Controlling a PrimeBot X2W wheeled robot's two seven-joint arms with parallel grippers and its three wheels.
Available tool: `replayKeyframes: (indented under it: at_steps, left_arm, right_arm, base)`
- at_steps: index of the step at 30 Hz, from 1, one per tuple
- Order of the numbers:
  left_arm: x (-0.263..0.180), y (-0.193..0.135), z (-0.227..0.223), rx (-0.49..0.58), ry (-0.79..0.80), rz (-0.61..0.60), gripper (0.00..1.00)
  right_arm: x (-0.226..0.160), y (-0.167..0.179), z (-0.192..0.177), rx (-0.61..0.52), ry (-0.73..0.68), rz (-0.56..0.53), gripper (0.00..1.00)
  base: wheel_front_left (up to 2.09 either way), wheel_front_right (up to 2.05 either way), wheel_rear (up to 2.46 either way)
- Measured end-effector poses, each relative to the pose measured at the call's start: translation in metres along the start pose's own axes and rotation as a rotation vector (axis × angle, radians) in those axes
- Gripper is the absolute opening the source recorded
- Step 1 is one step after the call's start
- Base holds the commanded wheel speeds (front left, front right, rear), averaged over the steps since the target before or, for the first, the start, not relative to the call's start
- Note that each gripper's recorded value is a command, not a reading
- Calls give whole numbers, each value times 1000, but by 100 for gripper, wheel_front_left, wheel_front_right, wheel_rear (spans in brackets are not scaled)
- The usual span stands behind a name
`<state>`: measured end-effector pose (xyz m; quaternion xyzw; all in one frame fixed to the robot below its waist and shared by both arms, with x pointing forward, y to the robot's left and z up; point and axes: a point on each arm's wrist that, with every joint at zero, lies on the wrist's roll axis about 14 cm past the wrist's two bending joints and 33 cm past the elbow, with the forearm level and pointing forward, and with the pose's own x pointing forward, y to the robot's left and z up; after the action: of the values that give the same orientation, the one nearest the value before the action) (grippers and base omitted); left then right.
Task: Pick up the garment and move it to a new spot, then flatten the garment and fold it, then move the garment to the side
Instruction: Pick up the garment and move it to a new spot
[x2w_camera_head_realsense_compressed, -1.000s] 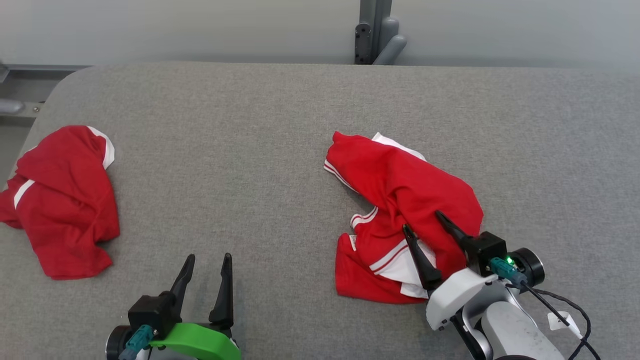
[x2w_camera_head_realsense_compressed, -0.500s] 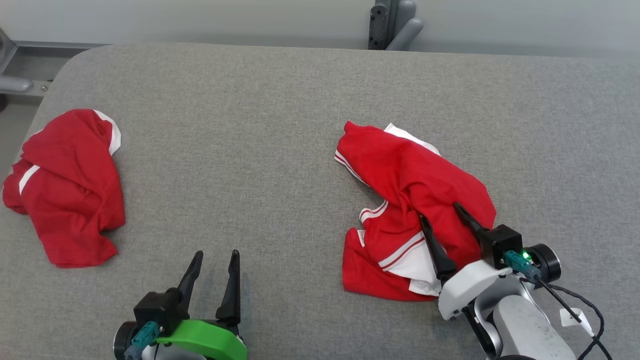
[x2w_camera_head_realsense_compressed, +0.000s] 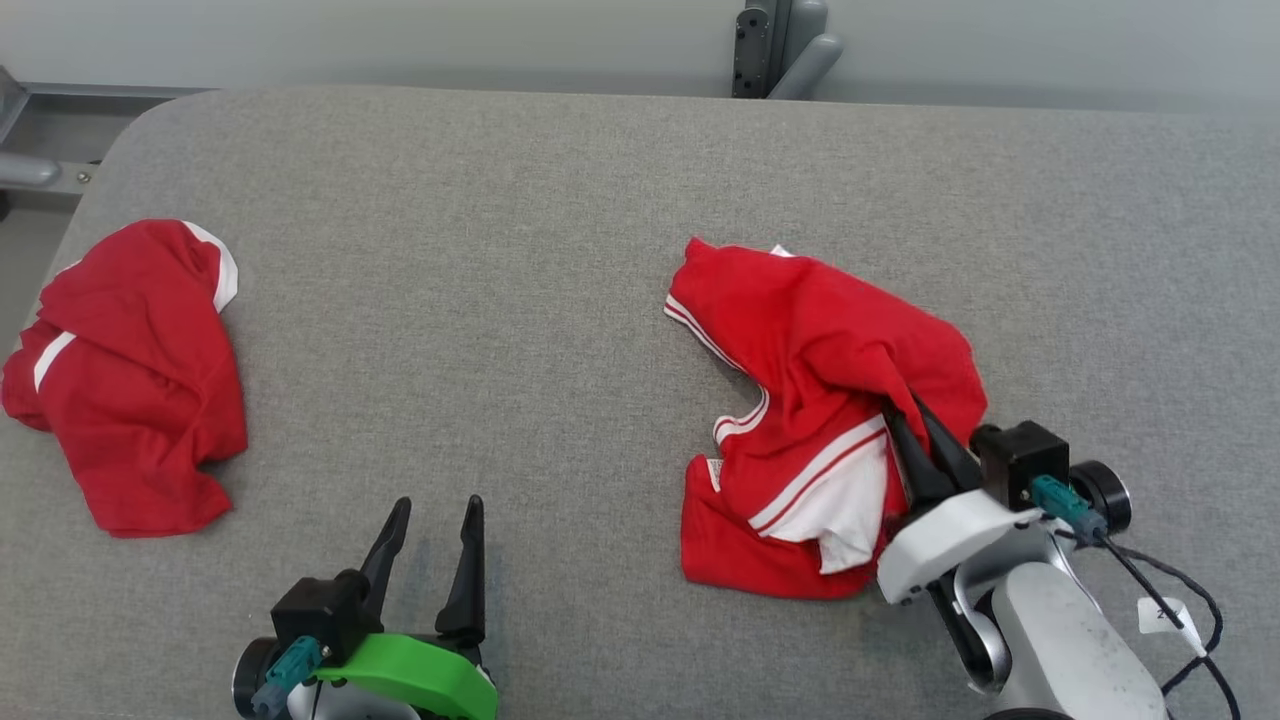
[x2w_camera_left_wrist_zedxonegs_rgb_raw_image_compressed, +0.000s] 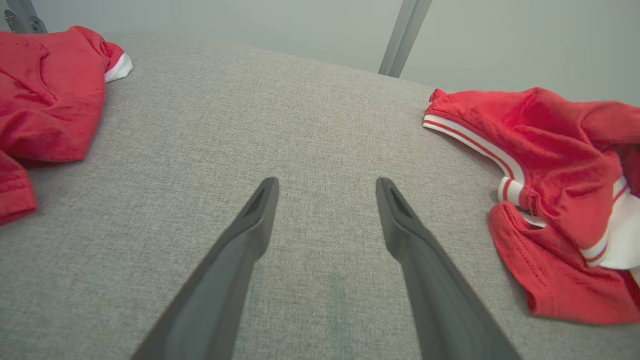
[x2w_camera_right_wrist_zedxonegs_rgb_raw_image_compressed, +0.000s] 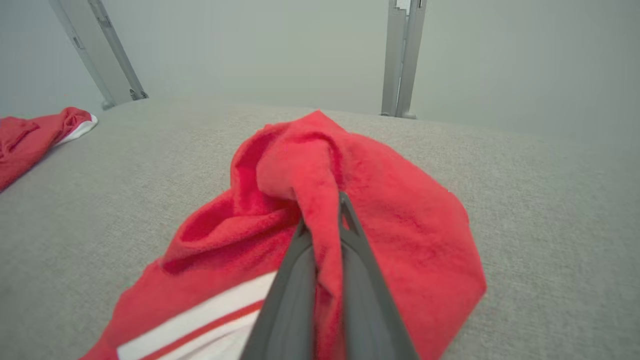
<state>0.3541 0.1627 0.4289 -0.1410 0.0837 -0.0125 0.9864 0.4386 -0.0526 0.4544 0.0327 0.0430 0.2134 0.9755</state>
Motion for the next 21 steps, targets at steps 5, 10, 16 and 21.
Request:
replayKeyframes:
  at_steps: [5,10,16,21]
  left_arm:
    - [-2,0,2,-1,-7,0,100]
    - [-3,-7,1,-1,-6,-25,100]
    - [-8,-15,-5,-7,13,-48,100]
    - [-12,-15,-11,-17,30,-49,100]
  right_arm:
    - [18,37,79,82,-233,112,0]
    - [17,85,174,227,-484,295,0]
    - [11,73,244,521,-668,345,0]
    - [35,24,179,561,-511,139,0]
  base:
    - [0,0,0]
    - [0,0,0]
    - [0,0,0]
    - [0,0,0]
